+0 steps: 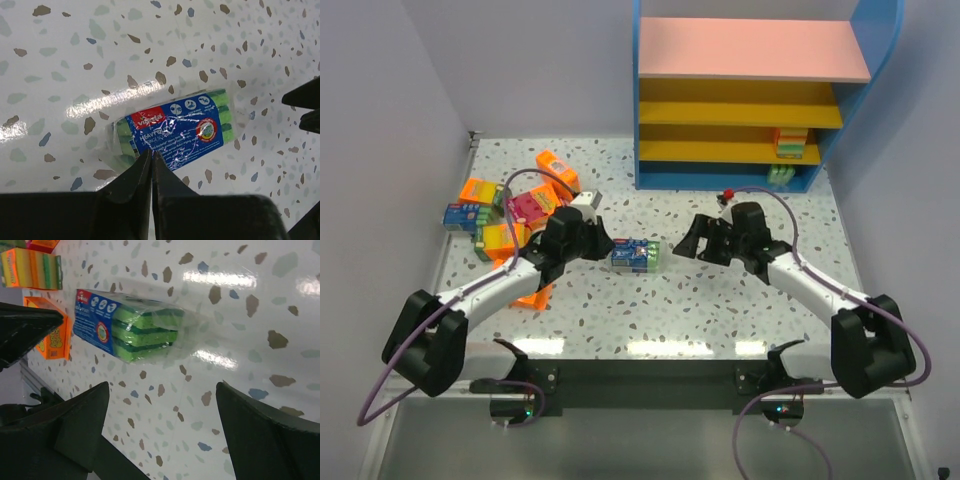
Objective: Place and organize the cleaning sponges onto the shelf
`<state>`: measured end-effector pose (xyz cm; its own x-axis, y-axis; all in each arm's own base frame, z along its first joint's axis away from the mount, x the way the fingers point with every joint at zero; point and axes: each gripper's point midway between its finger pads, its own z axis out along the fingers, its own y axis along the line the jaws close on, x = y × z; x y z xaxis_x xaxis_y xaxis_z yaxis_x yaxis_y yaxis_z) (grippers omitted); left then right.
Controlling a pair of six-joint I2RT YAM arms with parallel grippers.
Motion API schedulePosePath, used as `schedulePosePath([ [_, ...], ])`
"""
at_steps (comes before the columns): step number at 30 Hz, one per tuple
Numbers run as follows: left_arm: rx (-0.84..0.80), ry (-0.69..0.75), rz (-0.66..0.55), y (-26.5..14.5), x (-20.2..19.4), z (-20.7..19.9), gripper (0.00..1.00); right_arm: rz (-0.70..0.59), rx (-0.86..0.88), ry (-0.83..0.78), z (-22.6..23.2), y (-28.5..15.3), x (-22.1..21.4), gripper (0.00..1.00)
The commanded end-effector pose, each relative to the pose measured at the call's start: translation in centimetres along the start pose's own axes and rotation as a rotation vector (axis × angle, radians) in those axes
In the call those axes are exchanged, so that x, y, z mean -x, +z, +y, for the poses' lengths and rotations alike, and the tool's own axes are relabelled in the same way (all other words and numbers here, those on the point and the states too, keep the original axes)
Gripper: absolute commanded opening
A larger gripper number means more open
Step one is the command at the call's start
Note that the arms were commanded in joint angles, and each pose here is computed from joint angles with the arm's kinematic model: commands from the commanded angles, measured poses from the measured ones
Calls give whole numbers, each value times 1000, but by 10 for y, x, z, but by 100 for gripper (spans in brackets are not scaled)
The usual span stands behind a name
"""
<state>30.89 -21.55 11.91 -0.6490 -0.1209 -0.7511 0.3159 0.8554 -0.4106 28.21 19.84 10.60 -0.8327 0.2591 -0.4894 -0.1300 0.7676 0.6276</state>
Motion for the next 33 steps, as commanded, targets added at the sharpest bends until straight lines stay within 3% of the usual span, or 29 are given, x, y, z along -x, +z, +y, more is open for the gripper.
schedulePosePath([
  [1,-58,30,-38,6,10,-9,7,-47,139,-88,49,5,29,90],
  [3,-30,30,-32,7,8,-3,0,-24,136,-102,53,15,25,90],
  [17,242,8,-28,0,-4,54,0,80,99,-109,60,63,3,81],
  [29,52,16,49,37,-22,29,0,92,92,-104,61,77,-3,70],
  [33,-14,7,47,41,-23,17,0,103,104,-82,61,81,-7,62],
])
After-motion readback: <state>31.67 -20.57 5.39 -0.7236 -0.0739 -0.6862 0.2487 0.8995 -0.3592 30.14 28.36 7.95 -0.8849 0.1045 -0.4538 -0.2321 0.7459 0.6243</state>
